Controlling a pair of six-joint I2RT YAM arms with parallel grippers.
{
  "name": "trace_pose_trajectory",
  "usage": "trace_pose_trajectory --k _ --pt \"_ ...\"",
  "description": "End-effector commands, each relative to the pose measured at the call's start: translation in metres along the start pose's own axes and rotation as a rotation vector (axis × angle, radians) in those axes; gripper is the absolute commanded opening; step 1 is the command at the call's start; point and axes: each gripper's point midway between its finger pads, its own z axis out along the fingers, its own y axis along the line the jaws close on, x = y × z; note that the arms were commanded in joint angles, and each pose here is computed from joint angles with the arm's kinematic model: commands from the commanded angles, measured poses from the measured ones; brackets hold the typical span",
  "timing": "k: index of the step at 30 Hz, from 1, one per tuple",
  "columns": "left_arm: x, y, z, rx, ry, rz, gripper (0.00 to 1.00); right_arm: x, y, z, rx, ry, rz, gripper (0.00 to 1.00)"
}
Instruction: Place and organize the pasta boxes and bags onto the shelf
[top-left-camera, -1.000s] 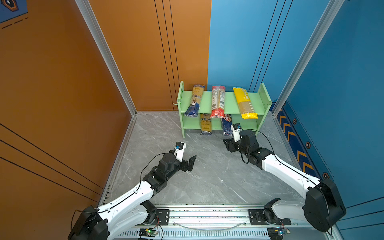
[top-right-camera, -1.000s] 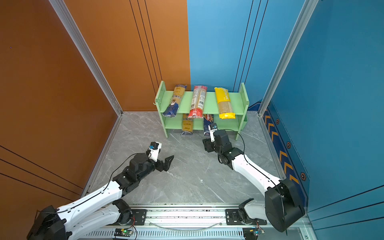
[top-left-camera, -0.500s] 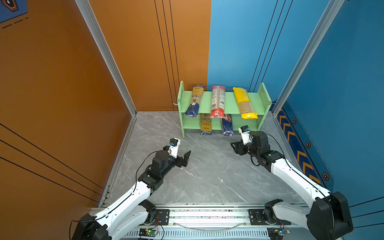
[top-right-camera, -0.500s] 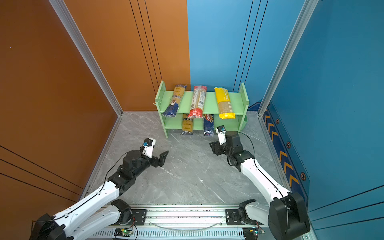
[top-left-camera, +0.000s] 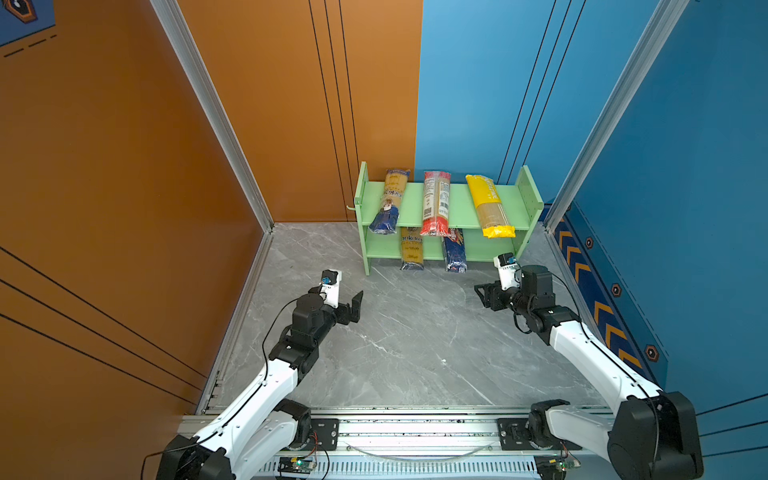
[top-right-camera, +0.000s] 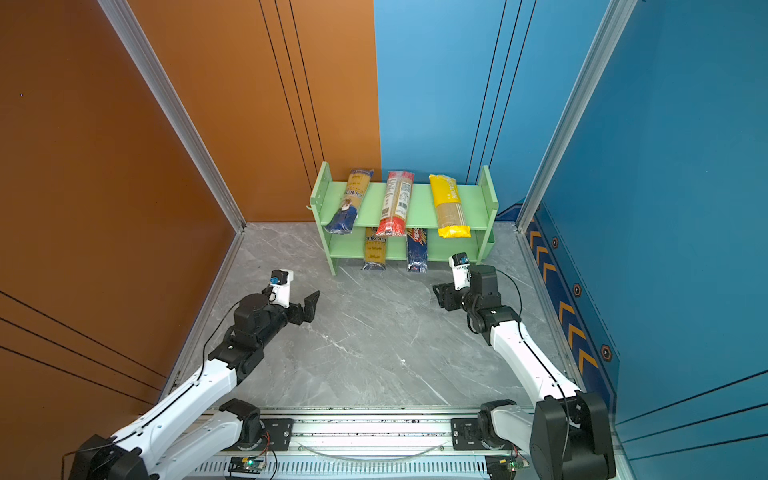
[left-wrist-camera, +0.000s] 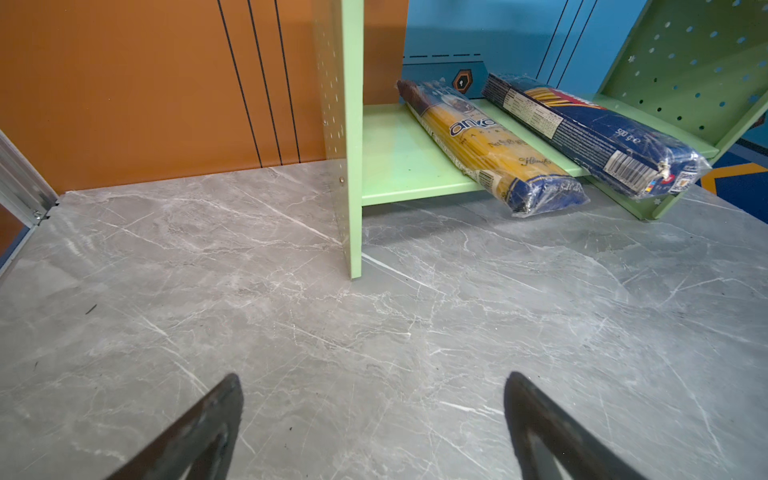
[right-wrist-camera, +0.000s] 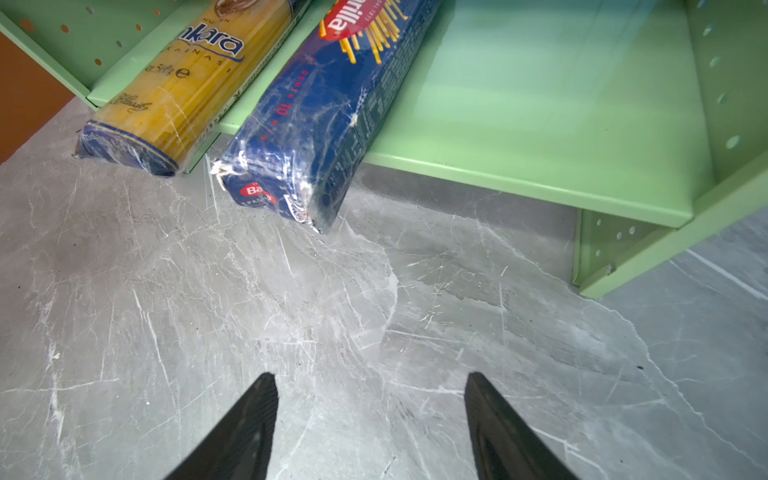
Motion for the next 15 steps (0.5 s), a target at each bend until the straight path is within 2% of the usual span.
trace_pose_trajectory --k 1,15 --pt "-0.008 0.006 0.001 0.002 -0.041 0.007 0.98 -0.003 -0.003 0.002 -0.016 -0.041 0.016 0.69" --pt "-0.010 0.059 0.007 -0.127 -0.097 -0.026 0.98 0.009 -0.039 0.017 0.076 -0.081 0.065 0.69"
